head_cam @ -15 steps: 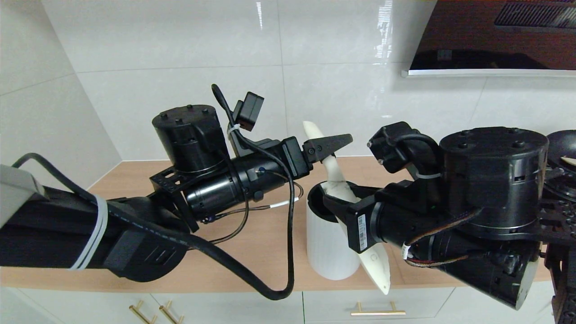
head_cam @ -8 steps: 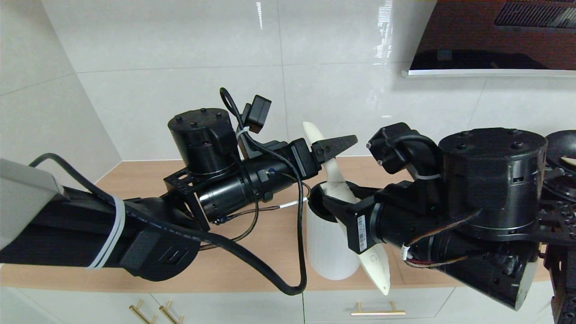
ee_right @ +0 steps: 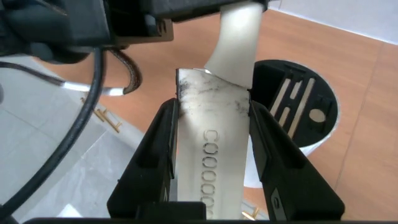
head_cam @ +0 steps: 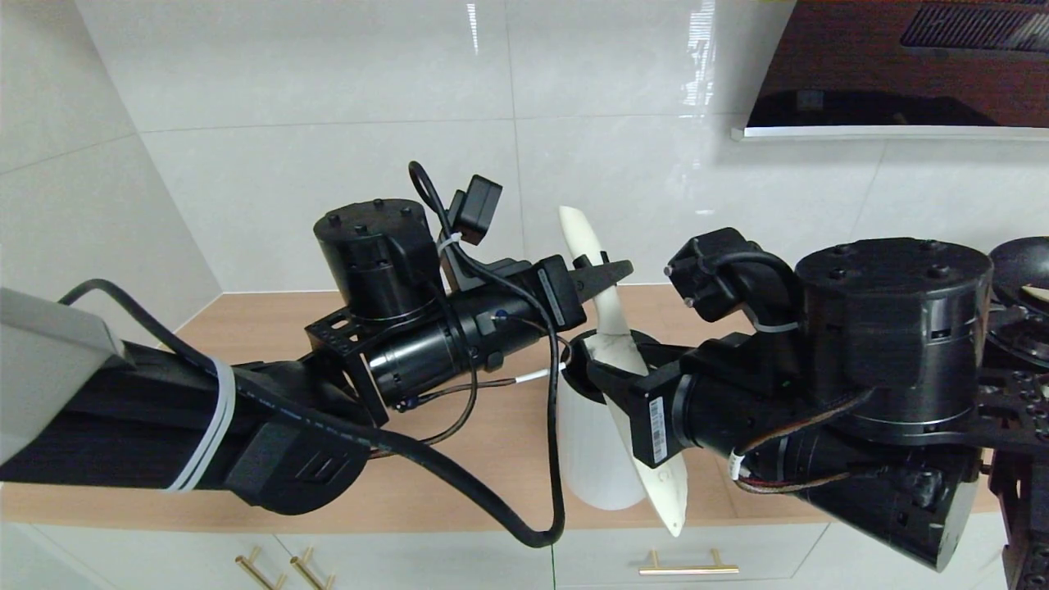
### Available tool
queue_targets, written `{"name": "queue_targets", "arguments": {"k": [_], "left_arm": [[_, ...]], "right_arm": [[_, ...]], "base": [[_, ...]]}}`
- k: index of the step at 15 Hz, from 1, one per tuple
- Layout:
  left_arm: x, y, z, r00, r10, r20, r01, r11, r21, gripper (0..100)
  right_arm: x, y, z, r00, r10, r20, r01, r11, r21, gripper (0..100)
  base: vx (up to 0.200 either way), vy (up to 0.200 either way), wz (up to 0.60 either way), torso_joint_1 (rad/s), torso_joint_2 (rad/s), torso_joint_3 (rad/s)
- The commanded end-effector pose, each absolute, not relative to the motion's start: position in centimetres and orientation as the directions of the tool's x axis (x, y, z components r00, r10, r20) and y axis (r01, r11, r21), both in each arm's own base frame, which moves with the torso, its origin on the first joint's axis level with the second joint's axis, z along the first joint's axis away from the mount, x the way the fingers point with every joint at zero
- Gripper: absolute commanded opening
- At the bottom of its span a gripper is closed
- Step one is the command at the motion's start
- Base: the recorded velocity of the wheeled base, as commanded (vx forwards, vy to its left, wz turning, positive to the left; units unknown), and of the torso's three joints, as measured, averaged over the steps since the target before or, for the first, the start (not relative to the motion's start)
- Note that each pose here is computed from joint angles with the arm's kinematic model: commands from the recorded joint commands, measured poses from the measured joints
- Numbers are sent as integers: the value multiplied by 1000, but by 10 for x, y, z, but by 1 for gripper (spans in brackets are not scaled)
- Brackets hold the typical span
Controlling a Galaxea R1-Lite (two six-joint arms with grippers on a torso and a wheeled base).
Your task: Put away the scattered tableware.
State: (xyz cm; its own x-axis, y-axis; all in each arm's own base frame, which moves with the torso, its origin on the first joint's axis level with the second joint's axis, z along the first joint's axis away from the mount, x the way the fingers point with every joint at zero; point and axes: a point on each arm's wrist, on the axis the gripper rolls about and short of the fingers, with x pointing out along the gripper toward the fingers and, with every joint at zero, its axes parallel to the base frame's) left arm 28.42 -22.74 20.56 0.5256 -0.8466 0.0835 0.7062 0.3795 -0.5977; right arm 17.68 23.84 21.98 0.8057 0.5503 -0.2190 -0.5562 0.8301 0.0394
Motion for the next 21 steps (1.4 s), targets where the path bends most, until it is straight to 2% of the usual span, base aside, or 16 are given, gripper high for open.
{"name": "queue_targets", "arguments": {"k": [1,6,7,9,12,15,17,18,20,21], "left_arm": [[283,-227,207,525,-846,87,708,378,-596,0],[282,-226,212,527,-844,100,713,375,-592,0],[281,-225,215,526,-842,120,723,368,-585,0],[279,-224,221,521,-834,180,756,354,-550,0],[272,-215,233,520,-826,218,783,358,-508,0],[278,-200,237,566,-793,226,810,483,-333,0],[276,-197,242,594,-767,243,800,531,-280,0],[272,-194,247,606,-752,260,795,566,-216,0],[271,-193,248,602,-747,283,794,597,-114,0],[270,-192,249,586,-740,329,797,599,-73,0]], "right_arm": [[177,238,220,807,550,-216,-556,830,41,0],[178,239,225,821,545,-172,-544,837,56,0],[178,239,225,821,545,-171,-544,837,57,100],[177,238,226,823,544,-165,-542,838,60,100],[172,227,238,832,539,-128,-535,842,72,100],[173,196,256,873,483,-67,-481,876,49,100],[177,185,261,892,450,-49,-448,893,52,100],[180,179,263,903,428,-41,-426,903,50,100],[183,177,262,907,418,-44,-417,908,43,100],[183,177,260,908,417,-51,-415,909,40,100]], "base": [[0,0,0,0,0,0],[0,0,0,0,0,0],[0,0,0,0,0,0],[0,0,0,0,0,0],[0,0,0,0,0,0],[0,0,0,0,0,0],[0,0,0,0,0,0],[0,0,0,0,0,0],[0,0,0,0,0,0],[0,0,0,0,0,0]]}}
